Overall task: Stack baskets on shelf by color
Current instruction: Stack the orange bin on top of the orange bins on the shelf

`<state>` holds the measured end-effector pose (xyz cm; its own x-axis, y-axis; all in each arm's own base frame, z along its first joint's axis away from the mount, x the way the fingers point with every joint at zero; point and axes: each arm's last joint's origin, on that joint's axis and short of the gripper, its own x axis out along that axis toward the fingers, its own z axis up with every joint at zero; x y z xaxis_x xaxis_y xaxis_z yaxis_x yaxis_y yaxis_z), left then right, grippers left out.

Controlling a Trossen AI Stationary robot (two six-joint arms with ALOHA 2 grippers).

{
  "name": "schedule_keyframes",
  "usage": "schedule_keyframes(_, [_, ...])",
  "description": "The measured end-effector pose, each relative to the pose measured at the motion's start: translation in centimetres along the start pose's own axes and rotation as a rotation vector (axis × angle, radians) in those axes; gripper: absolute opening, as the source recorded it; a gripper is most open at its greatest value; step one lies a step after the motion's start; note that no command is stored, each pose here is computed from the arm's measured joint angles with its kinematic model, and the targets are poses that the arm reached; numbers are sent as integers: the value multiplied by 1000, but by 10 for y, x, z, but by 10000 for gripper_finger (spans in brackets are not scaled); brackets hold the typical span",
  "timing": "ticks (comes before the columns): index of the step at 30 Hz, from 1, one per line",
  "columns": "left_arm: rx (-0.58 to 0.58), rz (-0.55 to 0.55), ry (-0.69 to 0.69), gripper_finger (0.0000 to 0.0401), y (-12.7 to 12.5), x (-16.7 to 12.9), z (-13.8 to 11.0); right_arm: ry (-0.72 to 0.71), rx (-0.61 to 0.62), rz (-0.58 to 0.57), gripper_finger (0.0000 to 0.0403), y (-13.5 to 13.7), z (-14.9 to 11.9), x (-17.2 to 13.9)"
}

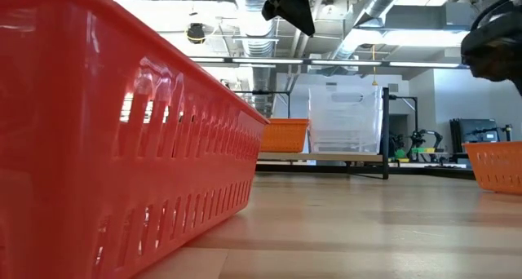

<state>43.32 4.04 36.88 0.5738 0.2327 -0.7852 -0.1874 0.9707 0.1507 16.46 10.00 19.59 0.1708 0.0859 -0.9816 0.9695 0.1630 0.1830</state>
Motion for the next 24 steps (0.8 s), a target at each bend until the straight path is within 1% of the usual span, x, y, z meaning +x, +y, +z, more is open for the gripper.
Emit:
schedule_keyframes(4, [1,0,1,0,0,0,0,15,-11,-3,185,10,-7,15])
schedule_keyframes(6, [2,-6,2,0,0,0,0,18,-16,-26,184,12,-9,23])
schedule_keyframes(11, [2,-51,3,0,-2,0,0,31,-54,-52,173,17,-12,35])
schedule_keyframes(14, [3,-53,4,0,-3,0,0,44,-76,-7,153,25,-9,38])
schedule_keyframes(17, [-2,-53,4,0,-3,0,0,52,-124,77,133,35,-3,38])
schedule_keyframes(19, [-3,-52,4,0,-3,0,0,32,-158,127,124,42,4,37])
schedule_keyframes(22, [-12,-52,4,0,-2,0,0,7,-212,182,119,50,16,37])
schedule_keyframes(24, [-25,-52,5,0,-2,0,0,-5,-241,199,120,53,22,36])
